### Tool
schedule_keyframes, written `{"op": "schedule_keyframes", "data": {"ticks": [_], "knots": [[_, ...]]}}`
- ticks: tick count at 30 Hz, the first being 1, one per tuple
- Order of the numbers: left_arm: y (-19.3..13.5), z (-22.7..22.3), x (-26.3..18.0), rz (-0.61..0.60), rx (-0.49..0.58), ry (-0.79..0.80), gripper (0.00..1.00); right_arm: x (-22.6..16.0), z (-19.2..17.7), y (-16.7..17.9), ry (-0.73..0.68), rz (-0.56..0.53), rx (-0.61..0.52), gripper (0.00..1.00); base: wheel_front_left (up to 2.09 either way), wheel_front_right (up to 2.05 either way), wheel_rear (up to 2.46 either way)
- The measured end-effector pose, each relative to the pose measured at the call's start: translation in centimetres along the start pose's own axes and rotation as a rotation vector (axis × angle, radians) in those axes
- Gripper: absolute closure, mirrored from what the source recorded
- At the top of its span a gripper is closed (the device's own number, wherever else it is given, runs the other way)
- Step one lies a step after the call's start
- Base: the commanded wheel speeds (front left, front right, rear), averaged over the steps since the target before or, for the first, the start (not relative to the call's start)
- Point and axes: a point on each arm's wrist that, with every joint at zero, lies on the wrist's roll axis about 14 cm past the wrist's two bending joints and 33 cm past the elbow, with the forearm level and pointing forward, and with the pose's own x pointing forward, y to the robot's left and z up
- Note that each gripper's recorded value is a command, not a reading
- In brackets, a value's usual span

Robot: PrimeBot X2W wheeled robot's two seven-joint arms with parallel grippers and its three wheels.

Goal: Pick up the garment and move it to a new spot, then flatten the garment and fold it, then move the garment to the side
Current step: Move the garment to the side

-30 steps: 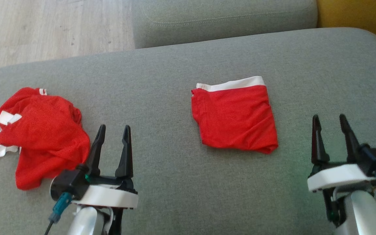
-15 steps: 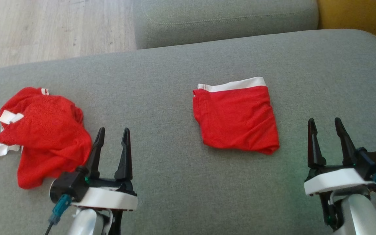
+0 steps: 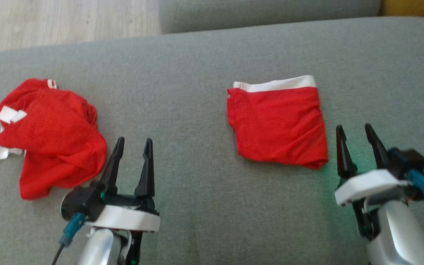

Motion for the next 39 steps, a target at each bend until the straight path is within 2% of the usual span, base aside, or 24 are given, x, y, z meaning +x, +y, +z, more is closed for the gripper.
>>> {"op": "schedule_keyframes", "data": {"ticks": [8,14,19,20,21,30,39], "knots": [[0.9,-0.5,1.2,0.009,0.004,0.013,0.00,4.5,-3.3,1.6,0.185,0.039,0.051,0.00,0.00,0.00,0.00],[2.0,-1.1,1.0,0.039,0.008,0.033,0.00,6.4,-6.9,2.6,0.344,0.049,0.088,0.00,0.00,0.00,0.00],[2.6,-1.2,0.9,0.053,0.013,0.037,0.00,7.8,-7.4,3.3,0.366,0.063,0.086,0.00,0.00,0.00,0.00],[2.7,-1.2,0.9,0.056,0.014,0.038,0.00,8.0,-7.3,3.4,0.363,0.069,0.076,0.70,0.00,0.00,0.00],[2.7,-1.2,0.9,0.057,0.014,0.038,0.00,8.1,-7.3,3.5,0.359,0.076,0.063,1.00,0.00,0.00,0.00],[0.9,-0.5,1.2,0.006,0.016,0.019,0.00,7.0,-6.1,3.8,0.288,0.129,-0.102,1.00,0.00,0.00,0.00],[-4.0,0.4,1.8,-0.129,0.013,-0.009,0.00,5.4,-3.2,2.0,0.225,0.152,-0.284,1.00,0.00,0.00,0.00]]}}
